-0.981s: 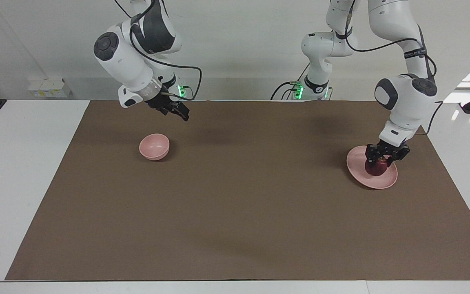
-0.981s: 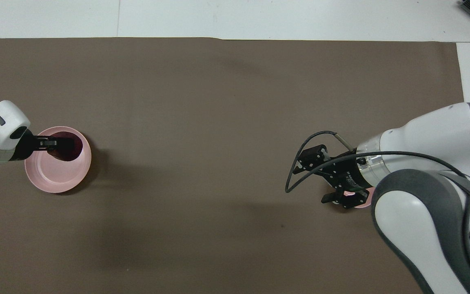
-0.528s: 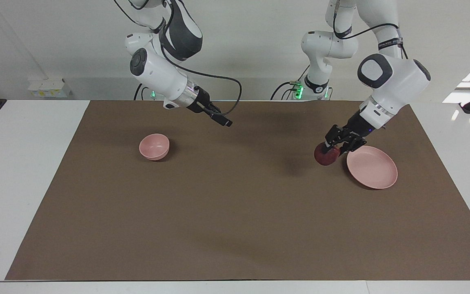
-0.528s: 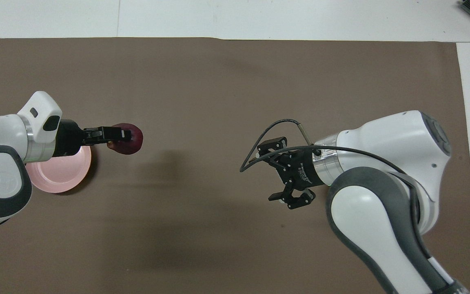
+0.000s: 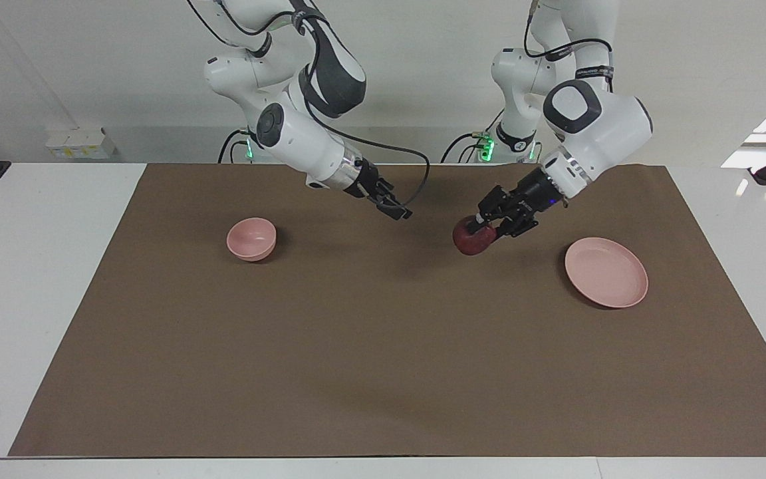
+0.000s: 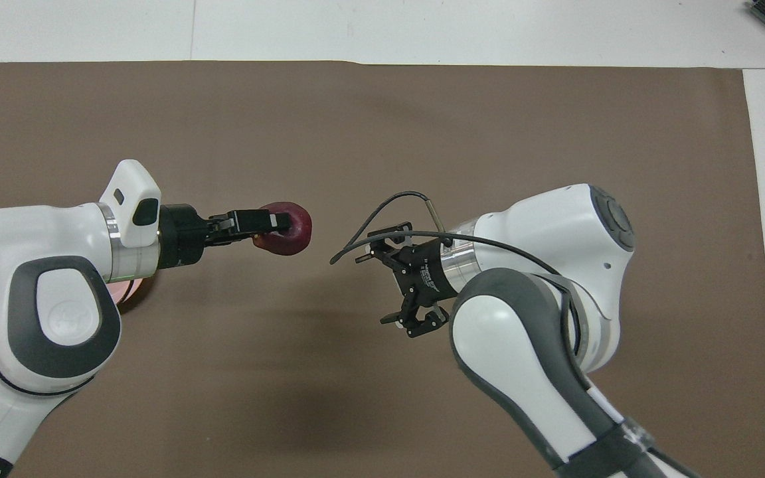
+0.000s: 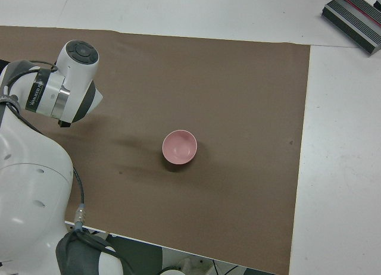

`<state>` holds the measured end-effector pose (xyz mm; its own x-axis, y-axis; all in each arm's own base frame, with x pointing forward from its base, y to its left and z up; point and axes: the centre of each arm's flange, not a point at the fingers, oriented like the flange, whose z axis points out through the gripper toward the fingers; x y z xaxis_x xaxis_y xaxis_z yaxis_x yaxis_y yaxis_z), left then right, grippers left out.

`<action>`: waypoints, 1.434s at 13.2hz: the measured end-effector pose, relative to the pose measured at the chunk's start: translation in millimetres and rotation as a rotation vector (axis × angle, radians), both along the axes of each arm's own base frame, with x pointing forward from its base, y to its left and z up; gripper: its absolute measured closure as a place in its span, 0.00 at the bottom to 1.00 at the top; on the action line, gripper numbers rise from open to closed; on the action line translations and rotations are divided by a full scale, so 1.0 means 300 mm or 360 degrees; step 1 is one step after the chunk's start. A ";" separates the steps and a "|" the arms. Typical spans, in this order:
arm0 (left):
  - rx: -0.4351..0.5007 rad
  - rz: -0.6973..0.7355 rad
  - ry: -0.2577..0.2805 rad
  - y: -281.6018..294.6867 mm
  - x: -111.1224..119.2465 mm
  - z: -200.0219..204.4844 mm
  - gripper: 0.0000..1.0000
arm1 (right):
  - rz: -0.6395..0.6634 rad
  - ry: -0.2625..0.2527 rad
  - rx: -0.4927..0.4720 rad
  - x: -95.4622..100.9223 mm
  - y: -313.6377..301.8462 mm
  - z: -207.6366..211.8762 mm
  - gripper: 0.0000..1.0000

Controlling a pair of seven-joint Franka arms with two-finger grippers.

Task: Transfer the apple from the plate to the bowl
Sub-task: 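Lift the apple with the left gripper toward the open right gripper, then close the right gripper on the apple held by the left gripper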

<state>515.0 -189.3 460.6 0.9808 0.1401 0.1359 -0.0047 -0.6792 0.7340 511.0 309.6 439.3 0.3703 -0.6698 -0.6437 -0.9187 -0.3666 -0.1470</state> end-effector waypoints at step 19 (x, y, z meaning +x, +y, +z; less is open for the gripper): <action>0.0001 0.0036 -0.0041 -0.097 -0.139 -0.037 0.38 | -0.0323 -0.0080 -0.0006 0.036 0.133 0.012 0.00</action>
<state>473.3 -218.3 449.6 0.9735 0.1622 0.1610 -0.0080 -0.6798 0.7334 521.8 349.5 442.9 0.2593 -0.7363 -0.6250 -0.9653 -0.1757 -0.1934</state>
